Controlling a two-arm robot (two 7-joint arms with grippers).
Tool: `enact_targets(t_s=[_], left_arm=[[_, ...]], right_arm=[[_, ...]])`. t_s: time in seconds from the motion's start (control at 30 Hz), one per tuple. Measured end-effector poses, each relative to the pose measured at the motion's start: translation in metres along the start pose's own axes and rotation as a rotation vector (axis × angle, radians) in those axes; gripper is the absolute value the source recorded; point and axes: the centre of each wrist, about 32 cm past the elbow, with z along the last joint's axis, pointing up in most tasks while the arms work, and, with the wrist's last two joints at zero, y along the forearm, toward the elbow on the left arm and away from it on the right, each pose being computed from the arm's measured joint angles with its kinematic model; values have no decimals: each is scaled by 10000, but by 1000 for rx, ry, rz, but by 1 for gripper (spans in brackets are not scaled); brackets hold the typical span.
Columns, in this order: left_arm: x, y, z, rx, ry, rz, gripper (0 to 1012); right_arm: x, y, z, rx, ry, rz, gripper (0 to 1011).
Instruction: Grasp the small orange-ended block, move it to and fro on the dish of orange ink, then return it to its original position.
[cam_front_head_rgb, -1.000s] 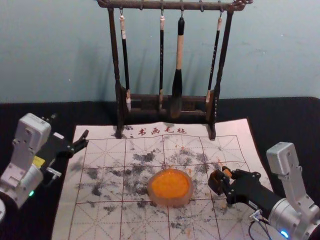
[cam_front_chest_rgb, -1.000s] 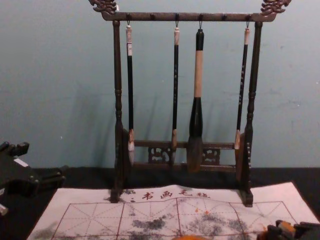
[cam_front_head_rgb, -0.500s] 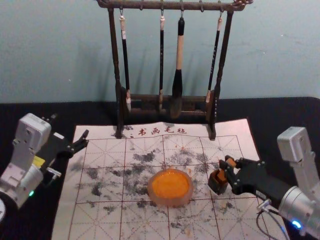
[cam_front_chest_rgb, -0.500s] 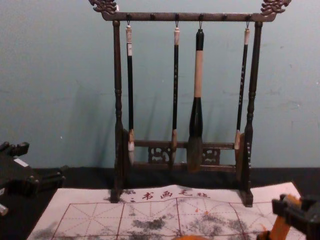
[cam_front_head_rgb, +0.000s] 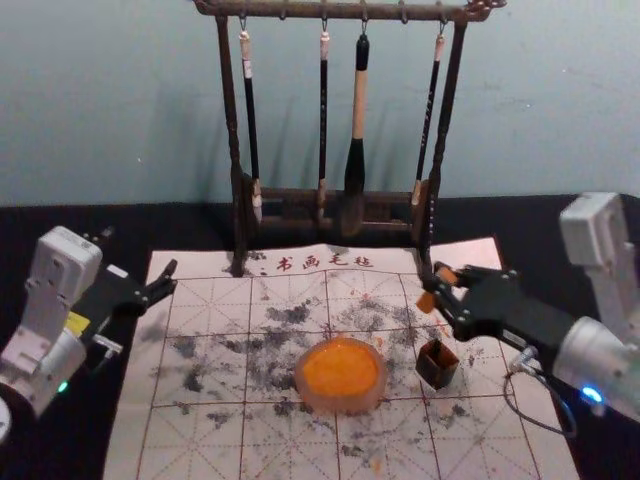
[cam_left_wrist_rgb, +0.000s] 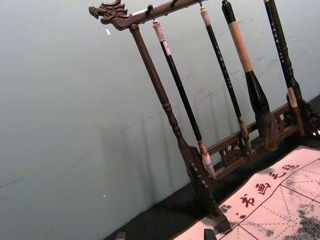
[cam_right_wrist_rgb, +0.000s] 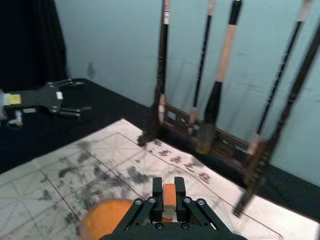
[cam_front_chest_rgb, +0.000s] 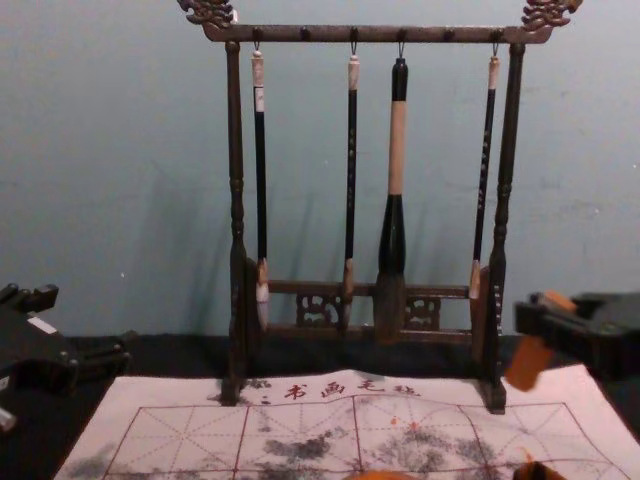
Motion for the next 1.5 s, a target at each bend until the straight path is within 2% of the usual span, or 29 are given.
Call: enact_targets(t_s=[0.27, 0.4, 0.6, 0.93, 1.1, 1.5], left_arm=[[0, 0, 0, 0, 0, 0, 1010], [0, 0, 0, 0, 0, 0, 1010], [0, 0, 0, 0, 0, 0, 1010], [0, 0, 0, 0, 0, 0, 1010], [0, 0, 0, 0, 0, 0, 1010], [0, 0, 0, 0, 0, 0, 1010]], right_arm=[[57, 292, 61, -20, 22, 115, 40], [66, 464, 67, -50, 22, 189, 40], [64, 661, 43, -99, 20, 257, 40], [99, 882, -19, -168, 50, 287, 40], [117, 960, -54, -194, 48, 287, 40], [131, 1010, -118, -228, 40, 269, 40]])
